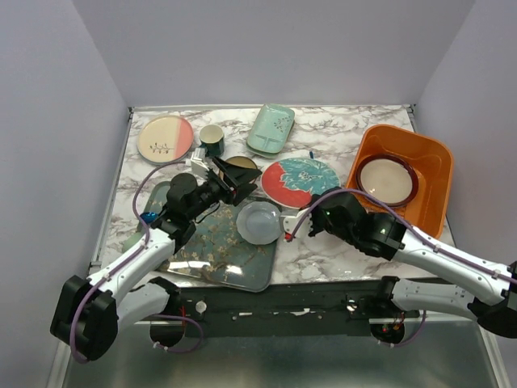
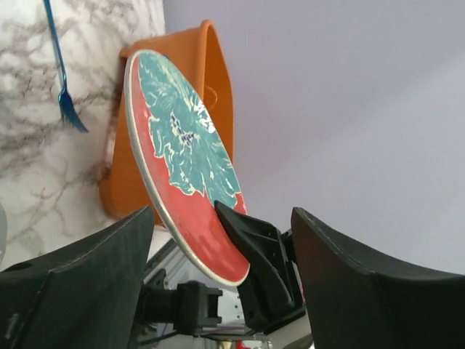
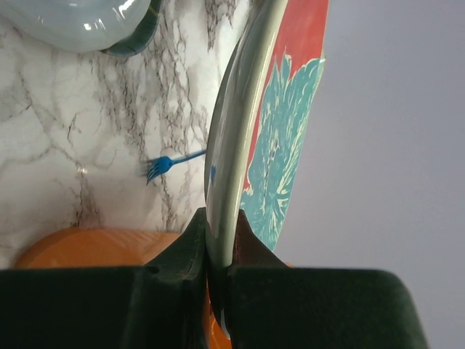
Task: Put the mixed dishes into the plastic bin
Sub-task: Pick up the plate at the center of the board.
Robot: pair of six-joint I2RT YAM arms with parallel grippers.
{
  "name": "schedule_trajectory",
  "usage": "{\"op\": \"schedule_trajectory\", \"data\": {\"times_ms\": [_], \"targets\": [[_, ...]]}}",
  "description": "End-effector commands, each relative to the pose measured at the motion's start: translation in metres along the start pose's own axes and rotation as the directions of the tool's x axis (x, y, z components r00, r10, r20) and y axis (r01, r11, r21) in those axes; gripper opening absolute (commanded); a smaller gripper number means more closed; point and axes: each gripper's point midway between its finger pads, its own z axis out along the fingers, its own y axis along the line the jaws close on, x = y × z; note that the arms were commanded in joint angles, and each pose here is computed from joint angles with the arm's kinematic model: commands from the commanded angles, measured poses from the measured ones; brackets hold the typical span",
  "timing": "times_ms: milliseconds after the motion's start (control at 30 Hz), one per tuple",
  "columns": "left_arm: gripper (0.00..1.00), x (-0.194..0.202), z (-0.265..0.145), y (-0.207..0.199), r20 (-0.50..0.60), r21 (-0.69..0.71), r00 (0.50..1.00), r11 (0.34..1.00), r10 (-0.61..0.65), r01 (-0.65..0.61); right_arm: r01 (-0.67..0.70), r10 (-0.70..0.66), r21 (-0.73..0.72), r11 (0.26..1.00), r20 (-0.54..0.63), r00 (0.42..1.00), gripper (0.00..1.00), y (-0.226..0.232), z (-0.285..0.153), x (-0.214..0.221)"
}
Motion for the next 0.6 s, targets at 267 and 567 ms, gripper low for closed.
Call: {"op": "schedule_trajectory", "data": {"times_ms": [267,567], "targets": [[0.99,-0.064,-0.055,-0.033,0.195,-0.115,0.879,0.900,0.436,-0.421,-0.195,0.213,0.252,0.948,-0.049,0.976,0.00,-0.067,-0.077,0.060],[0.99,-0.088,-0.099,-0.041,0.105,-0.358,0.625,0.616,0.774,-0.702,-0.235,0.305,0.373,0.898,-0.141,0.942,0.01,-0.063,-0.101,0.110]]}}
